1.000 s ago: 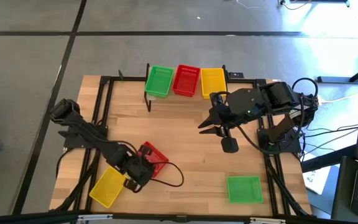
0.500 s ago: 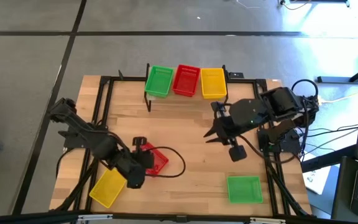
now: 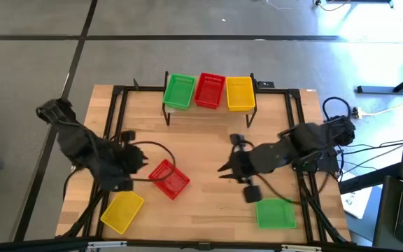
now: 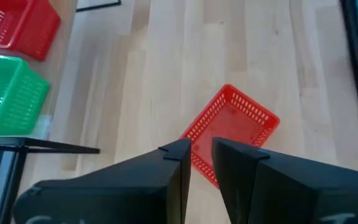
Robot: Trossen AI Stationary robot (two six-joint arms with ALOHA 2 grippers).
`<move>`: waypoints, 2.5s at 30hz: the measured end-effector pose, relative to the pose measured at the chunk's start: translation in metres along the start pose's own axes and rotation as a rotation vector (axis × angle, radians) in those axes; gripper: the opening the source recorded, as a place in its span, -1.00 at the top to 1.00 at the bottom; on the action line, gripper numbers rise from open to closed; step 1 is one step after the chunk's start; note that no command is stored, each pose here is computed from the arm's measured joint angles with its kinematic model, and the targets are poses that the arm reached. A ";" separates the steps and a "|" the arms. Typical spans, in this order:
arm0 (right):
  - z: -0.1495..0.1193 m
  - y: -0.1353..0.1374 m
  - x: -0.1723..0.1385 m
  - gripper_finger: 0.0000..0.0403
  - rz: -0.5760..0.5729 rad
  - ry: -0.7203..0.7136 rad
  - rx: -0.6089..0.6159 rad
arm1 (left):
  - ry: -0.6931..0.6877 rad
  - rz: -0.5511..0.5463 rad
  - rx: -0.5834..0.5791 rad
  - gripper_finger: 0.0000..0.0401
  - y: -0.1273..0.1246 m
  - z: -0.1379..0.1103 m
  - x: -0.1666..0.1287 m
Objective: Stack baskets on shelf by color
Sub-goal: Stack the red bin on top of the red bins on the shelf
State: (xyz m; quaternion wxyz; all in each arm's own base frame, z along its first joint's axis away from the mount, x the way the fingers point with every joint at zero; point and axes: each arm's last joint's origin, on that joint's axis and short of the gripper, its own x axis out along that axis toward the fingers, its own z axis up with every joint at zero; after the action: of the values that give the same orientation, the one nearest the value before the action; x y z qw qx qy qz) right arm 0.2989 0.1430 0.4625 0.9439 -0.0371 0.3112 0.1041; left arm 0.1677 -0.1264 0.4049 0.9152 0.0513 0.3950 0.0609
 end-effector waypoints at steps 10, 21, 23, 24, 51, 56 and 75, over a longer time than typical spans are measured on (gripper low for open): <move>-0.020 -0.002 0.067 0.63 -0.153 -0.139 0.339 | -0.069 -0.092 -0.059 0.71 0.036 -0.044 -0.028; -0.051 -0.024 0.105 0.63 -0.225 -0.104 0.575 | -0.181 -0.173 -0.204 0.71 0.060 -0.085 -0.020; -0.053 -0.030 0.107 0.63 -0.239 -0.092 0.598 | -0.206 -0.189 -0.226 0.71 0.061 -0.088 -0.018; -0.054 -0.033 0.109 0.63 -0.242 -0.088 0.604 | -0.215 -0.195 -0.235 0.71 0.061 -0.090 -0.017; -0.086 -0.045 0.222 0.63 -0.358 -0.053 0.479 | -0.294 -0.201 -0.314 0.71 0.062 -0.086 -0.019; -0.092 -0.048 0.230 0.63 -0.475 -0.061 0.437 | -0.294 -0.200 -0.310 0.71 0.062 -0.086 -0.019; -0.121 -0.052 0.274 0.63 -0.418 0.024 0.534 | -0.291 -0.198 -0.306 0.71 0.062 -0.087 -0.019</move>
State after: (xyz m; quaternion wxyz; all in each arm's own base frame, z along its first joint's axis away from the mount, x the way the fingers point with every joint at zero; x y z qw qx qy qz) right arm 0.4553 0.1237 0.2021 0.9175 0.1473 0.3243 -0.1771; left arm 0.0872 -0.0640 0.3683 0.9612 -0.1189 0.2480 0.0221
